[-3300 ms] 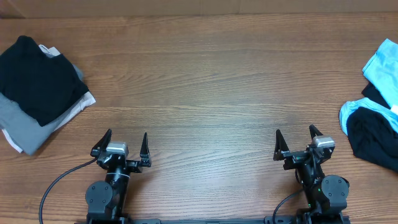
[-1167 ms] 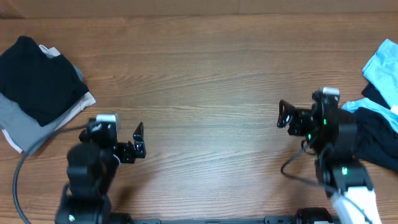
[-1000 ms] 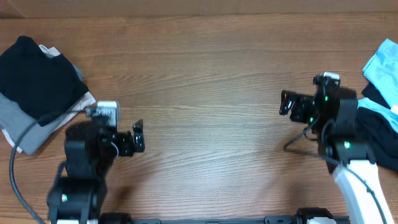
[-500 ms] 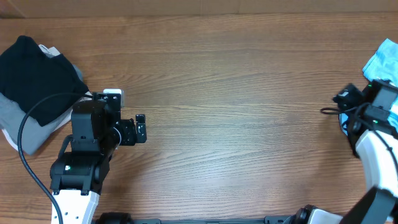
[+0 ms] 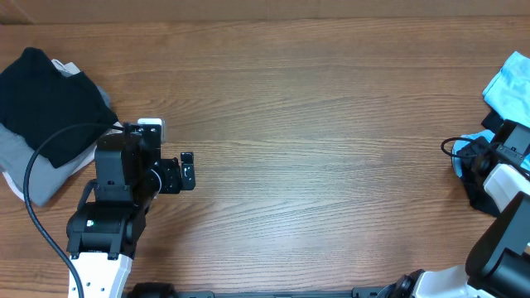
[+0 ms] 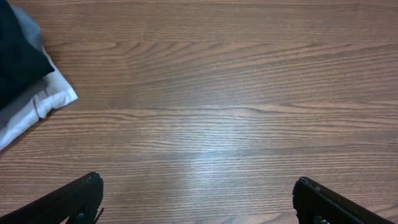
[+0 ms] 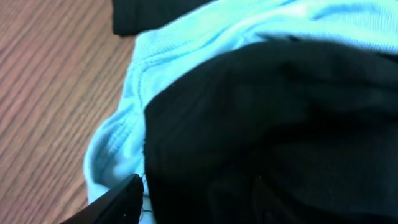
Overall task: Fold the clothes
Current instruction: 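Lower the right gripper onto the light-blue and black garment pile and grasp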
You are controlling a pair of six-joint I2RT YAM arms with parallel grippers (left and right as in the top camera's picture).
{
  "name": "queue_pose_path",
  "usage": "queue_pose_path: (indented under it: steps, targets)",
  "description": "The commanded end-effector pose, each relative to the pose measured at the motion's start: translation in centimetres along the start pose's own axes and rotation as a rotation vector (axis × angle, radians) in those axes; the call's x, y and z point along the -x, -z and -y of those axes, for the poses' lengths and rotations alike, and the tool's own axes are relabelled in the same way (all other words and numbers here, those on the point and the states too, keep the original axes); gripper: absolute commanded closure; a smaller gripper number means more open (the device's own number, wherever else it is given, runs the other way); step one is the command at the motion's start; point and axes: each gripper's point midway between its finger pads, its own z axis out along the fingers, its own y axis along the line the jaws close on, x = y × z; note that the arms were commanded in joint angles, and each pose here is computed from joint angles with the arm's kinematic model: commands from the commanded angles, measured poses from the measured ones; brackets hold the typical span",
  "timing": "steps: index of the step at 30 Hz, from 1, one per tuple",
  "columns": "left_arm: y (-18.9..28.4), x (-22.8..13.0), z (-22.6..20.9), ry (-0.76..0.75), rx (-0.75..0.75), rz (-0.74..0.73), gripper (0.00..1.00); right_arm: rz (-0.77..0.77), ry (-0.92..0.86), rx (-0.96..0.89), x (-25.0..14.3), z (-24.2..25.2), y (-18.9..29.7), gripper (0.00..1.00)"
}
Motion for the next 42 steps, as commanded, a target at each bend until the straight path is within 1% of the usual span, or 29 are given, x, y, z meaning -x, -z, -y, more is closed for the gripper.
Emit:
queue_pose_path:
  steps: [1,9,14,20,28,31,32,33,39,40,41,42]
  targets:
    - [0.6,1.1,0.4,-0.004,-0.015,0.028,0.0,-0.001,-0.023,-0.013,0.4,0.2,-0.4,0.41]
    - [0.6,1.0,0.5,-0.003,-0.015,0.028,0.0,0.017,-0.03,0.016,0.9,-0.4,-0.4,0.4]
    - [0.6,1.0,0.5,0.004,-0.015,0.028,0.0,0.038,-0.101,0.031,1.4,-0.8,-0.4,0.39]
    - [0.6,1.0,0.5,0.007,-0.015,0.028,0.0,0.062,-0.105,0.045,2.0,-1.1,-0.4,0.39]
    - [0.6,1.0,0.4,0.007,-0.015,0.028,0.0,0.026,-0.101,0.027,0.8,-0.8,-1.8,0.4]
    - [0.6,1.0,0.5,0.007,-0.015,0.028,0.0,0.017,-0.1,0.022,0.5,-0.7,-2.2,0.46]
    - [0.6,1.1,0.5,0.007,-0.015,0.028,0.0,0.021,-0.1,0.024,0.6,-0.7,-2.2,0.5]
    - [0.6,1.1,0.5,0.007,-0.015,0.028,0.0,0.027,-0.101,0.028,0.8,-0.8,-2.2,0.51]
    - [0.6,1.1,0.5,0.007,-0.015,0.029,0.0,0.032,-0.102,0.03,0.9,-0.9,-2.2,0.53]
    - [0.6,1.1,0.5,0.007,-0.015,0.029,0.0,0.032,-0.102,0.03,0.9,-0.9,-2.2,0.56]
    - [0.6,1.1,0.5,0.007,-0.015,0.029,0.0,0.035,-0.102,0.031,1.0,-0.9,-2.1,0.63]
    - [0.6,1.1,0.5,0.007,-0.015,0.029,0.0,0.036,-0.102,0.032,1.1,-0.9,-2.1,0.68]
